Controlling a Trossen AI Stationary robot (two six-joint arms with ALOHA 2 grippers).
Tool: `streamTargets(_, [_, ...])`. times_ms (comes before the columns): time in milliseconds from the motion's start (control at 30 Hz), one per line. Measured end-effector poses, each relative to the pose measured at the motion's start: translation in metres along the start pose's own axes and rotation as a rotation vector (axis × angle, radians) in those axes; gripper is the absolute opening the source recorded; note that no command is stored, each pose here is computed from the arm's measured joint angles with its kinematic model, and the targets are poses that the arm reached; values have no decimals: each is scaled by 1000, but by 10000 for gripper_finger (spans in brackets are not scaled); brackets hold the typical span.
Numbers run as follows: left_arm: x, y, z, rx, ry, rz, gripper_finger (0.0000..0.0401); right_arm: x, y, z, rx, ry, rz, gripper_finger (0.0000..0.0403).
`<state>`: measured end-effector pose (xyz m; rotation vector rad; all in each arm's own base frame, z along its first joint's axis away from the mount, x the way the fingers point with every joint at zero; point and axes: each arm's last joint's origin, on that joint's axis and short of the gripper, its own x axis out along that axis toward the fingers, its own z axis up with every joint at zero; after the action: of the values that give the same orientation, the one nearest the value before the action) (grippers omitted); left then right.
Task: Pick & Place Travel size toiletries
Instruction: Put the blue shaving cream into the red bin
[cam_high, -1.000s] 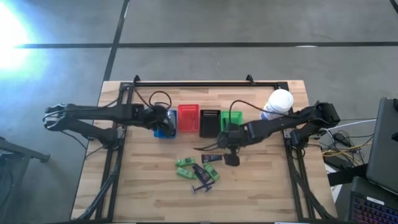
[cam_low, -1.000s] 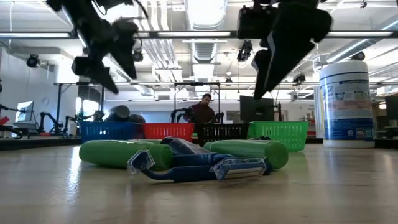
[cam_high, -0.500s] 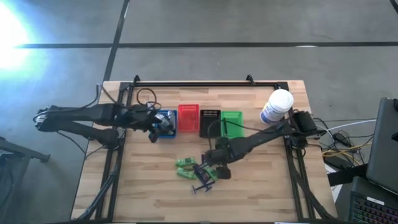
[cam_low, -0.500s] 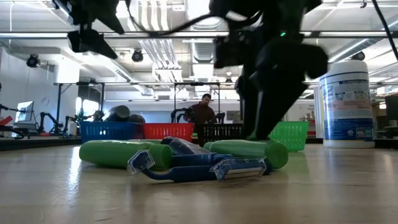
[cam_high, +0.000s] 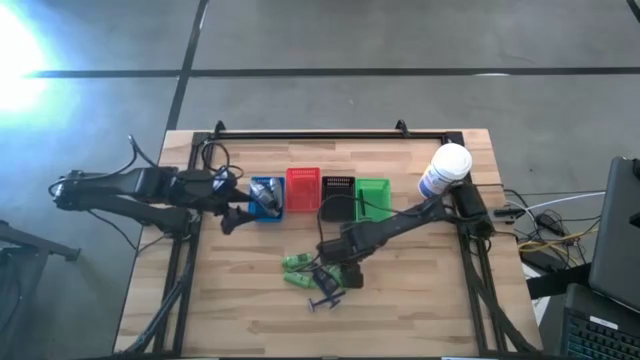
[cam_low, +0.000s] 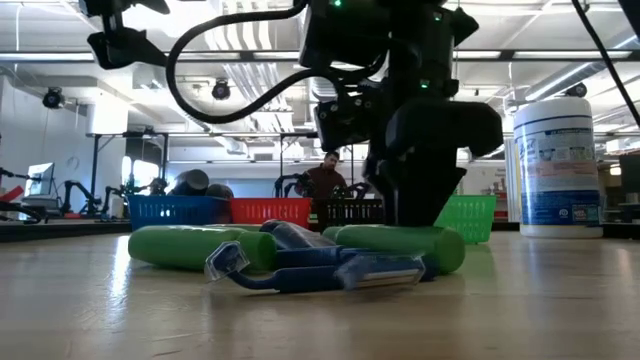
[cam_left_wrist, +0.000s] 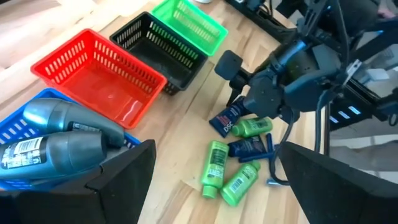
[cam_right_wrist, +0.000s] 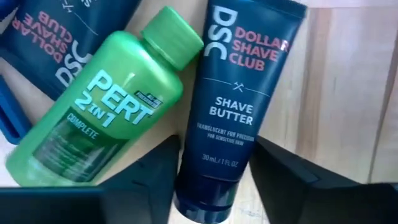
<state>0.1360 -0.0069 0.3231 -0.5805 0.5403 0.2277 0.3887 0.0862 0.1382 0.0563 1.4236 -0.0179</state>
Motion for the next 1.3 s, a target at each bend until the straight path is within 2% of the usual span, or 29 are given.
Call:
streamTargets(167, [-2, 2, -3, 36, 15, 10, 349, -4, -4, 4, 7, -28, -18, 133])
streamTargets(467, [0, 2, -3, 62, 20, 12, 349, -6, -8, 5, 37, -22, -1, 147])
streamTargets(667, [0, 1, -2, 82, 19, 13, 348, -13, -8, 8, 57, -24, 34, 125])
streamTargets(767, [0, 1, -2, 89, 18, 14, 348, -27, -9, 8, 120, -45, 53, 121])
streamTargets(933, [3, 1, -2, 113, 27, 20, 348, -73, -28, 15, 370, -188, 112, 129])
streamTargets(1100, [6, 1, -3, 142, 38, 27, 348, -121, -77, 31, 803, -460, 256, 127])
streamTargets(1200, [9, 1, -3, 154, 37, 33, 348, -123, -112, 46, 994, -627, 345, 125])
streamTargets(1300, [11, 1, -4, 157, 40, 37, 348, -106, -135, 58, 1093, -671, 383, 134])
